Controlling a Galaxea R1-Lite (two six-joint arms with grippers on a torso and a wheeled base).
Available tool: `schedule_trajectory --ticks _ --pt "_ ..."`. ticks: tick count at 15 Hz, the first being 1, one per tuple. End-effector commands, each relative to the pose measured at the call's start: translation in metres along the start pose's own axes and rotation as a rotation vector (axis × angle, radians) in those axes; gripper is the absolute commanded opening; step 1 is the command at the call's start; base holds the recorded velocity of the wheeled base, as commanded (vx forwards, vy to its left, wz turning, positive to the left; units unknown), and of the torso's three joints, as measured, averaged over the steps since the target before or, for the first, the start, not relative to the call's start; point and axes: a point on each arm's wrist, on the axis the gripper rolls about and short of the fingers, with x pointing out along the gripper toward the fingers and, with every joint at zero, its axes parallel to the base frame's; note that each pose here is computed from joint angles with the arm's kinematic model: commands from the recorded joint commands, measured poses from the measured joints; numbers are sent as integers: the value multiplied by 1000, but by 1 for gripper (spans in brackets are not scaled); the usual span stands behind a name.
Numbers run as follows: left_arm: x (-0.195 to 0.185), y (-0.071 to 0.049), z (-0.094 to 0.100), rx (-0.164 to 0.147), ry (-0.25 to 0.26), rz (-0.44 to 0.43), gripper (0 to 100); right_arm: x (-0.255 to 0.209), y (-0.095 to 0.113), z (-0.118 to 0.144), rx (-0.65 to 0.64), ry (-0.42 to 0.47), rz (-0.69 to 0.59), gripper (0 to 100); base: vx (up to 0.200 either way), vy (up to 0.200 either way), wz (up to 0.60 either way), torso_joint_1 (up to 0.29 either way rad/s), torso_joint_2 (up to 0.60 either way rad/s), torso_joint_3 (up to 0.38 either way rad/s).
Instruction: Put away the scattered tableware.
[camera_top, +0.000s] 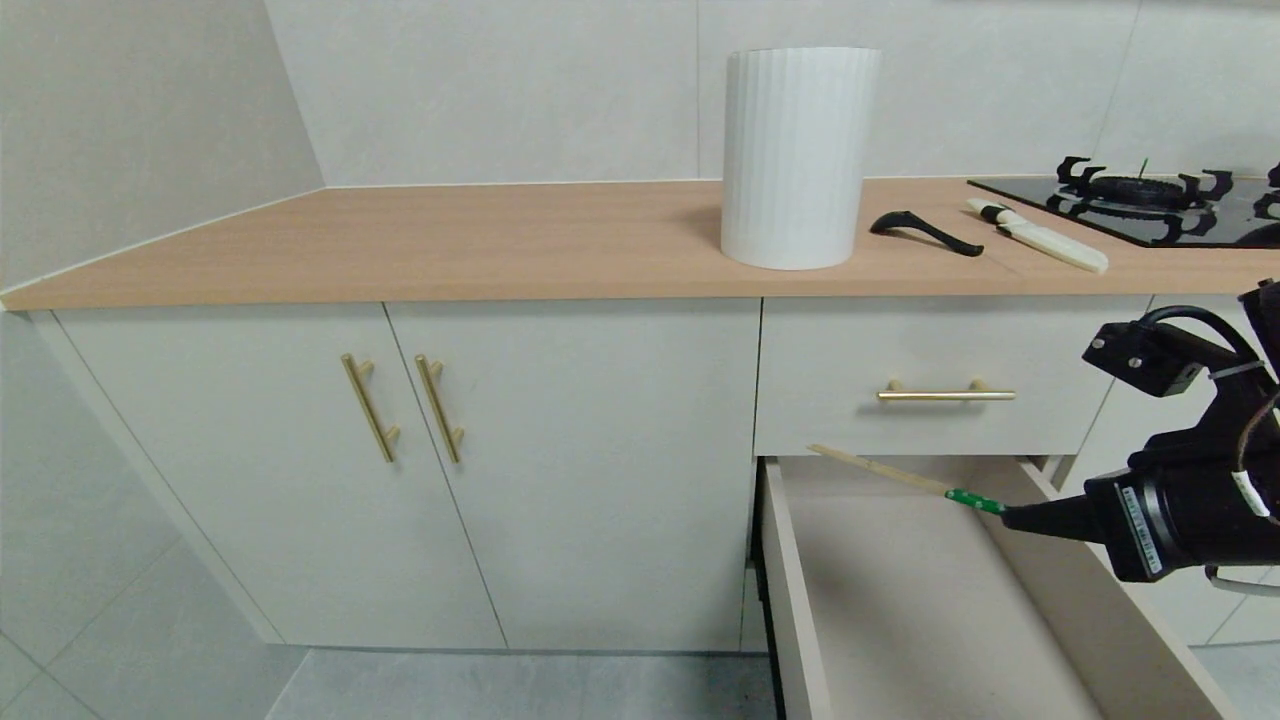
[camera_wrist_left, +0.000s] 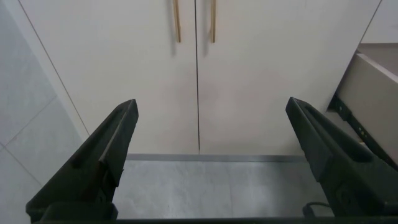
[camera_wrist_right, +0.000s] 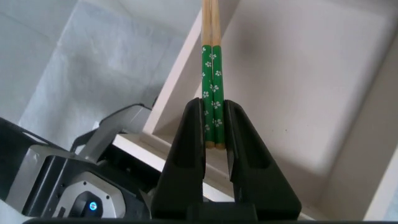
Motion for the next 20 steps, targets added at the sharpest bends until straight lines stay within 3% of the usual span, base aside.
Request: schedule_trajectory --ticks 1,4,6,9,14,20 --pt "0 0 0 0 1 0 100 13 -2 0 6 42 -5 0 0 0 0 0 0 0" --pt "0 0 0 0 0 0 100 44 -6 1 19 115 -20 0 0 0 0 0 0 0" --pt "0 0 0 0 0 0 100 76 -13 3 37 181 -98 0 0 0 0 0 0 0" --pt "0 0 0 0 0 0 100 126 -20 5 151 255 -154 0 0 0 0 0 0 0" --pt "0 0 0 0 1 0 100 202 -33 -9 278 215 -219 0 0 0 0 0 0 0" --pt "0 0 0 0 0 0 100 247 -40 -42 261 234 -312 0 0 0 0 0 0 0"
